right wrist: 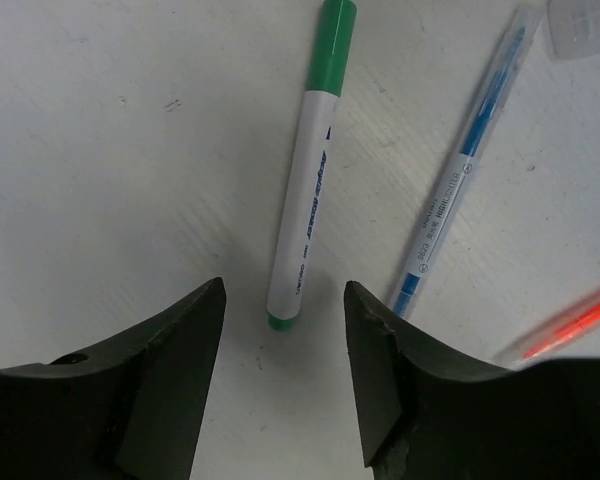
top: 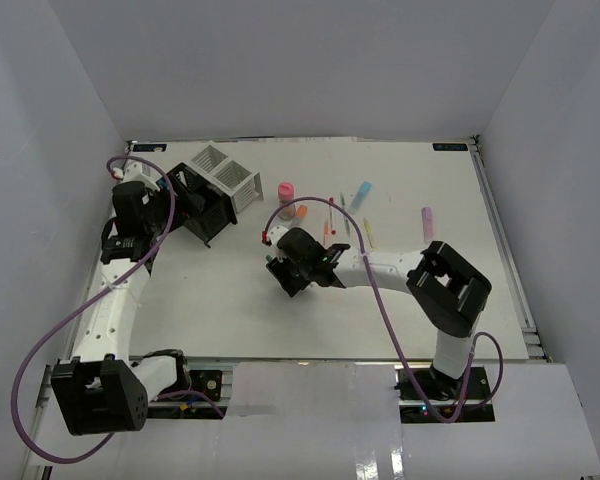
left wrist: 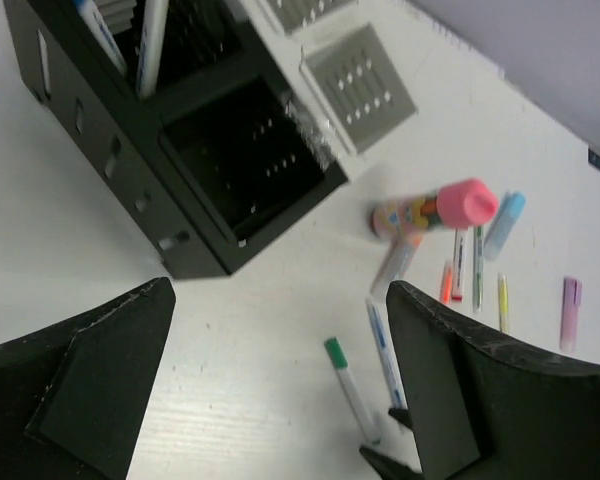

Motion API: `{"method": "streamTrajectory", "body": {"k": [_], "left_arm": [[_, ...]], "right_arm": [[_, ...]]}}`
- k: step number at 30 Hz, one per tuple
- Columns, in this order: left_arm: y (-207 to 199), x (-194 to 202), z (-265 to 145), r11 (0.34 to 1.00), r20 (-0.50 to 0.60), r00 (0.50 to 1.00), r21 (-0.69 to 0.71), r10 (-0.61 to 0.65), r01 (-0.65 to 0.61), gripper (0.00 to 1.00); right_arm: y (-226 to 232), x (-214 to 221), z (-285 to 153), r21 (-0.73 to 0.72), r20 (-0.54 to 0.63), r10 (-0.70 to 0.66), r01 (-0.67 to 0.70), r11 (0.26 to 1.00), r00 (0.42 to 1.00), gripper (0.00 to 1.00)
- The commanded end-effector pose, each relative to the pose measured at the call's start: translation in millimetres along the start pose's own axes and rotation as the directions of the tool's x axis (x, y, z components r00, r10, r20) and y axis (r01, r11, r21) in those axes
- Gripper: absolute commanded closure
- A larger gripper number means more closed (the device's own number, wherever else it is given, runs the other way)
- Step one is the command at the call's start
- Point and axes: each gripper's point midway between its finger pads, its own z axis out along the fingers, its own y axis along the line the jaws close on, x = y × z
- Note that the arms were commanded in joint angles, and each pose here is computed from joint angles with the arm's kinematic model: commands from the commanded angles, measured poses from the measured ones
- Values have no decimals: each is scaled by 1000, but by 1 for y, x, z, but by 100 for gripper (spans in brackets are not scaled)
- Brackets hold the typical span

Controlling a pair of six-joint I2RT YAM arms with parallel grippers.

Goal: Sort the stationery into containers
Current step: Pick up the pen from the center of the board.

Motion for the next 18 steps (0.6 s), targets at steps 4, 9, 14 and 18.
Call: {"method": "streamTrajectory", "body": {"k": [4,9,14,18], "left_arm": [[-18,34,-16,994,-89,996,111,-12,22,2],[-23,41,-16,990,-119,993,137,-15,31,2],[-24,55,-15,988,-168,985,144,-31,55,2],[-39,75,-20,977,-241,969,193,-48,97,2]], "right_arm": [[3,5,15,11,-51,-37,38,999,998,52],[4,17,23,27,-86,-57,59,998,995,64],[6,18,14,25,-63,-59,60,998,996,91],[11,0,-6,9,43,-50,50,999,998,92]]}}
